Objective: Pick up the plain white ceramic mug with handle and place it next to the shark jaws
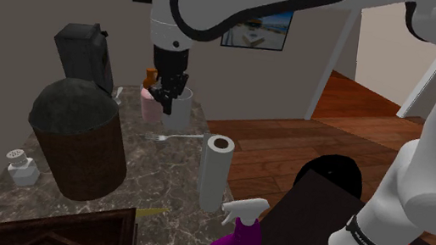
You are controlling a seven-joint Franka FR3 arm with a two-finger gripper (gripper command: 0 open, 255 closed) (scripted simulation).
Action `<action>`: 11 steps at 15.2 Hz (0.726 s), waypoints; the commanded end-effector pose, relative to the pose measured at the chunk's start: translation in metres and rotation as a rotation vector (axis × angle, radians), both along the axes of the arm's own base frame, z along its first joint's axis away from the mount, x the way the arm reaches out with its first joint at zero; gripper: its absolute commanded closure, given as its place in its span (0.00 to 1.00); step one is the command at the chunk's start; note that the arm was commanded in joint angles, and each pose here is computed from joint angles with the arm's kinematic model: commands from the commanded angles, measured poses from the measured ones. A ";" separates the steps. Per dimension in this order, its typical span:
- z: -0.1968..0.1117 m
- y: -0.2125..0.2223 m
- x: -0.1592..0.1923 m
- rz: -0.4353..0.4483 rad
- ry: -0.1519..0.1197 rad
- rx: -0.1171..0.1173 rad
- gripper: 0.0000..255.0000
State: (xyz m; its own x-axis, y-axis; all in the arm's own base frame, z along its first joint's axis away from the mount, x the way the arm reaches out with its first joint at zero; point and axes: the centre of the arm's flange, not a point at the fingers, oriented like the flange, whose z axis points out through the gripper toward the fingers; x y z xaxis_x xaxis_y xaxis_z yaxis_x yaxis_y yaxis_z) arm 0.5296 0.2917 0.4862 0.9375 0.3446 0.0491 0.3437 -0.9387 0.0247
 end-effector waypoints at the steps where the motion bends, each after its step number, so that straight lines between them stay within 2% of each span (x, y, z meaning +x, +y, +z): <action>1: 0.011 0.000 -0.001 0.000 0.000 0.000 1.00; 11: 0.063 0.000 -0.001 0.000 0.000 0.000 1.00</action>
State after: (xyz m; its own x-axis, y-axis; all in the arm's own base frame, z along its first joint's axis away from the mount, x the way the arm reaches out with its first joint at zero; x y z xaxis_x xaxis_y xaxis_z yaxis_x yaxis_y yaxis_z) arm 0.5292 0.2919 0.5431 0.9374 0.3446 0.0492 0.3438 -0.9387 0.0247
